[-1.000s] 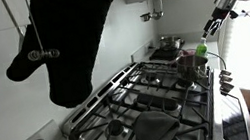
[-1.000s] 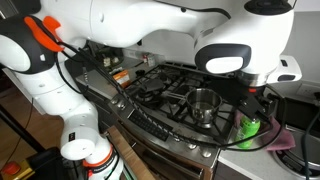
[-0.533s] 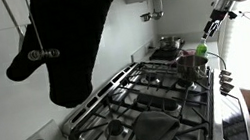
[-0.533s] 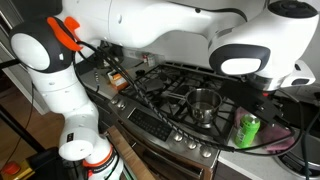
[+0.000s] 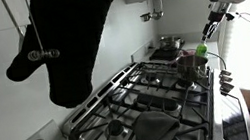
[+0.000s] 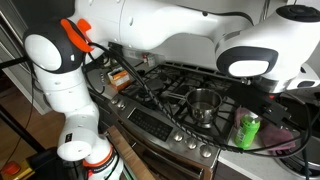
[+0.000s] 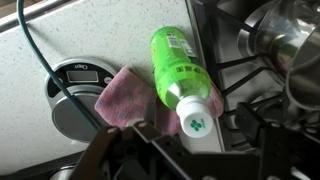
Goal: Remove the lid from the green bottle
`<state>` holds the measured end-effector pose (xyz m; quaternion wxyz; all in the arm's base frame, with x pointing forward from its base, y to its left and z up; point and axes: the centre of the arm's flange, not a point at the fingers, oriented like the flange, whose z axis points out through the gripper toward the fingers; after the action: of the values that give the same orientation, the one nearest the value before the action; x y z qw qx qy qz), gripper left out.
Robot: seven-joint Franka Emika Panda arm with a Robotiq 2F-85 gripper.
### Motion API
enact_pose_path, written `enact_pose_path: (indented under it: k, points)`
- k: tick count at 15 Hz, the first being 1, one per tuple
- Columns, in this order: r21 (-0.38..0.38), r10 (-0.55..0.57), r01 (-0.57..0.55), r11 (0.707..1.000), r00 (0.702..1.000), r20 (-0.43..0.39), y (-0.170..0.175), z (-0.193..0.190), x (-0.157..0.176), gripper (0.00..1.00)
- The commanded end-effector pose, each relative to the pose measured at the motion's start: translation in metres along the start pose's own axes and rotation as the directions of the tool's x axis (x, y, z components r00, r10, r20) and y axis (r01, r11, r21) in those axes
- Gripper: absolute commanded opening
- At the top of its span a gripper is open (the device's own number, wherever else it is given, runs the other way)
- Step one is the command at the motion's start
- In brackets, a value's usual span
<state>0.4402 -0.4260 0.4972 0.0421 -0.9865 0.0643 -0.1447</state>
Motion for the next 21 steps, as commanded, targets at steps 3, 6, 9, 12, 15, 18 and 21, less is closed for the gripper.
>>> enact_pose_path:
  k: [3, 6, 9, 12, 15, 18, 21]
  points:
    - [0.025, -0.026, 0.026, 0.999, 1.000, 0.005, 0.0057, 0.0063, 0.0051, 0.67]
    - [0.033, -0.029, 0.029, 0.999, 1.000, 0.007, 0.0026, 0.0081, 0.0072, 0.61]
    - [0.035, -0.034, 0.033, 0.999, 0.999, 0.009, 0.0018, 0.0088, 0.0088, 0.36]
    - [0.032, -0.034, 0.033, 0.999, 0.999, 0.006, 0.0034, 0.0067, 0.0101, 0.14]
    - [0.024, -0.032, 0.032, 0.999, 0.999, 0.002, 0.0059, 0.0026, 0.0108, 0.17]
    - [0.023, -0.031, 0.031, 0.999, 1.000, 0.002, 0.0063, 0.0017, 0.0101, 0.25]
    - [0.029, -0.038, 0.038, 0.999, 0.999, 0.014, 0.0032, 0.0053, 0.0089, 0.18]
